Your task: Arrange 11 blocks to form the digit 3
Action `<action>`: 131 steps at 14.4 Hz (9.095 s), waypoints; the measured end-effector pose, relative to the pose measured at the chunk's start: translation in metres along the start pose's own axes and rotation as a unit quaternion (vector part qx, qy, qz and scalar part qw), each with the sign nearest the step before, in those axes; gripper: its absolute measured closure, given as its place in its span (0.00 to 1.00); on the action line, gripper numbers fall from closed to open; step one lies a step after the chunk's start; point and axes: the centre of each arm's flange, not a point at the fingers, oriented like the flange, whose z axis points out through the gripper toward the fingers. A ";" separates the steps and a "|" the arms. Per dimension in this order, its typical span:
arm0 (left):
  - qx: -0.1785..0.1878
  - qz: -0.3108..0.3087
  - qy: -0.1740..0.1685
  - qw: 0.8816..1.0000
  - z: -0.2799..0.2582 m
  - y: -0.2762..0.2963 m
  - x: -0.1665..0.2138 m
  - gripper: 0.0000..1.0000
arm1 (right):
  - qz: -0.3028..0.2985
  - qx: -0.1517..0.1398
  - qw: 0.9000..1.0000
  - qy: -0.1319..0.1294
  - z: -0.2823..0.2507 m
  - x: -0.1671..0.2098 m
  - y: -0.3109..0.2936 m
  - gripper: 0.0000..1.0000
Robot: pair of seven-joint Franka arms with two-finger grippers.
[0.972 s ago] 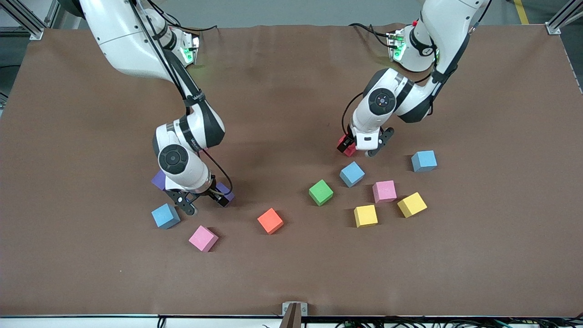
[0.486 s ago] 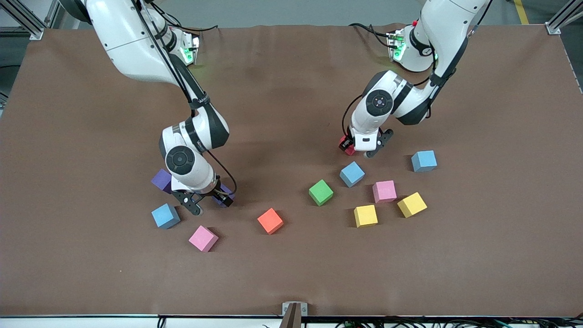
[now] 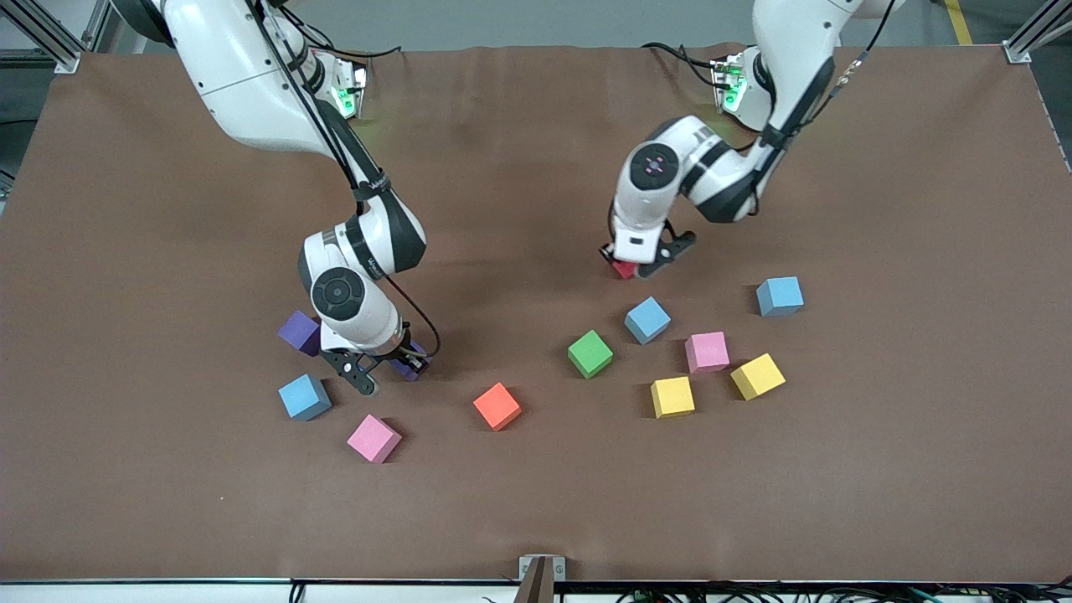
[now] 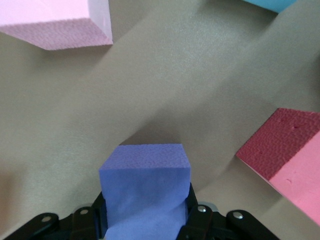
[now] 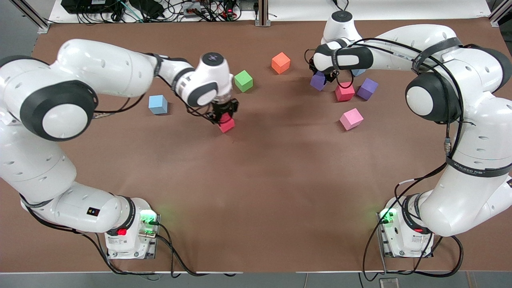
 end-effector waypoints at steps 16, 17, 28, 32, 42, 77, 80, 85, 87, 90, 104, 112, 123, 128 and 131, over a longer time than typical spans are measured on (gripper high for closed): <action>0.006 0.278 -0.005 0.961 0.020 0.036 -0.182 0.46 | 0.137 -0.037 0.990 -0.011 -0.070 -0.061 0.059 0.41; 0.003 0.284 -0.005 0.959 0.019 0.037 -0.183 0.46 | 0.146 -0.037 0.989 -0.011 -0.071 -0.066 0.071 0.41; 0.022 0.284 -0.007 0.958 0.014 0.049 -0.176 0.00 | 0.296 -0.039 0.954 -0.002 -0.059 -0.153 0.097 0.41; 0.038 0.246 0.006 0.969 -0.027 0.054 -0.111 0.00 | 0.338 -0.043 0.940 0.001 -0.054 -0.170 0.098 0.41; 0.013 0.063 0.027 0.998 -0.058 0.007 0.134 0.00 | 0.416 -0.021 0.909 -0.035 -0.093 -0.268 0.084 0.41; -0.004 -0.506 0.020 0.862 -0.003 -0.011 -0.039 0.46 | 0.456 -0.026 0.889 -0.044 0.002 -0.402 0.082 0.47; -0.001 -0.485 0.008 0.875 -0.001 -0.008 -0.075 0.46 | 0.456 -0.026 0.889 -0.044 0.003 -0.402 0.082 0.47; 0.012 -0.458 -0.023 0.889 0.028 -0.014 -0.121 0.46 | 0.456 -0.028 0.889 -0.044 0.003 -0.402 0.081 0.47; 0.017 -0.452 -0.027 0.891 0.033 -0.015 -0.129 0.46 | 0.454 -0.029 0.890 -0.043 0.005 -0.402 0.081 0.33; 0.017 -0.451 -0.027 0.892 0.033 -0.014 -0.131 0.46 | 0.436 -0.036 0.898 -0.038 0.007 -0.399 0.080 0.05; 0.021 -0.430 0.017 0.902 -0.062 -0.021 -0.102 0.00 | 0.395 -0.098 0.913 -0.033 -0.063 -0.327 0.054 0.00; -0.035 -0.332 0.012 0.943 -0.150 0.015 0.051 0.00 | 0.232 -0.041 0.972 -0.012 -0.114 -0.250 0.030 0.00; -0.044 -0.265 0.035 0.963 -0.081 0.067 0.148 0.00 | 0.149 -0.004 0.989 -0.011 -0.060 -0.113 -0.072 0.00; -0.054 -0.183 0.038 0.981 -0.066 0.099 0.146 0.00 | 0.149 0.015 0.989 -0.010 -0.039 -0.107 -0.125 0.00; -0.077 -0.147 0.028 0.986 -0.061 0.105 0.153 0.00 | 0.147 0.038 0.988 -0.007 -0.062 -0.100 -0.150 0.00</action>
